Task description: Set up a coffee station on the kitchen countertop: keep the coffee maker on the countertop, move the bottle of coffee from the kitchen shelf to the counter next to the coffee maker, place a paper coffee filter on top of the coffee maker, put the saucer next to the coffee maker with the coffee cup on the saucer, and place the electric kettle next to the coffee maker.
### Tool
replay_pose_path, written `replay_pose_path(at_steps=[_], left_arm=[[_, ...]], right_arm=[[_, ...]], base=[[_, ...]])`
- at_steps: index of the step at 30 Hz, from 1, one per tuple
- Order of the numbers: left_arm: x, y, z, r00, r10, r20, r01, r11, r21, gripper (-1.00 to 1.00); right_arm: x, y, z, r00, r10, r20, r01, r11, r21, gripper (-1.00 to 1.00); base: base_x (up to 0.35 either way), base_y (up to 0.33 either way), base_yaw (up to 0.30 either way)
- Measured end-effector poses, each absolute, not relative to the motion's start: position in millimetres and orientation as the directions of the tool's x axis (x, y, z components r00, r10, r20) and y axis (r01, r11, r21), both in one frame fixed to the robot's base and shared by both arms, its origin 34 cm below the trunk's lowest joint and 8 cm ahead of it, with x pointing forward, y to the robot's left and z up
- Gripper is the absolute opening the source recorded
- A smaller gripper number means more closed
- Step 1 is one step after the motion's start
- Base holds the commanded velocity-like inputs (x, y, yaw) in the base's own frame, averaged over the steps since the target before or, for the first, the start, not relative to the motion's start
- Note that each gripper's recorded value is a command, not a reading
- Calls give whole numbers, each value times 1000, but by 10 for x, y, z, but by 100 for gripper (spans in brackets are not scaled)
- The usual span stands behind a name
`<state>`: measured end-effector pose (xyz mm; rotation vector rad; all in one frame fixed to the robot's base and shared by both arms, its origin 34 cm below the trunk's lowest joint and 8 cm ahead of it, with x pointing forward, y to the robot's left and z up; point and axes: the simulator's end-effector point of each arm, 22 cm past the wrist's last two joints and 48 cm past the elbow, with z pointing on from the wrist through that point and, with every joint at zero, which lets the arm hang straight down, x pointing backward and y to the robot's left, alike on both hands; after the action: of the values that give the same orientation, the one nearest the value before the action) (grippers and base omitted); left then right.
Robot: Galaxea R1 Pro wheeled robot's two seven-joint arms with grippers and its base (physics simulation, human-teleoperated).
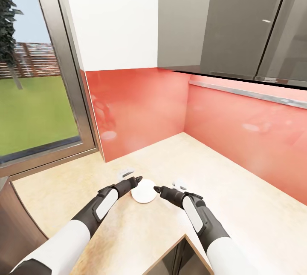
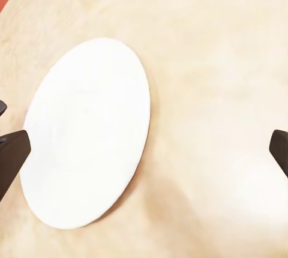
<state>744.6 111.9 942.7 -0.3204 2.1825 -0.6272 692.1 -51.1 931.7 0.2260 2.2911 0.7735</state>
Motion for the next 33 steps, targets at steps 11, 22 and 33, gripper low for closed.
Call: replay_pose_path(at_steps=[11, 22, 33], left_arm=[[7448, 1122, 9428, -628, -428, -650, -17, 842, -538, 100], [7443, 1108, 9429, -631, -431, -645, -18, 839, -543, 100], [7308, 967, 9312, -651, -434, -623, -21, 831, -556, 100]], right_arm=[[6918, -511, 9314, -742, 362, -564, -53, 807, 588, 100], [6918, -512, 9313, -742, 362, -564, -53, 807, 588, 100], [6887, -510, 9257, -749, 362, -554, -47, 806, 590, 100]], base=[[0, 0, 0], [0, 0, 0], [0, 0, 0]])
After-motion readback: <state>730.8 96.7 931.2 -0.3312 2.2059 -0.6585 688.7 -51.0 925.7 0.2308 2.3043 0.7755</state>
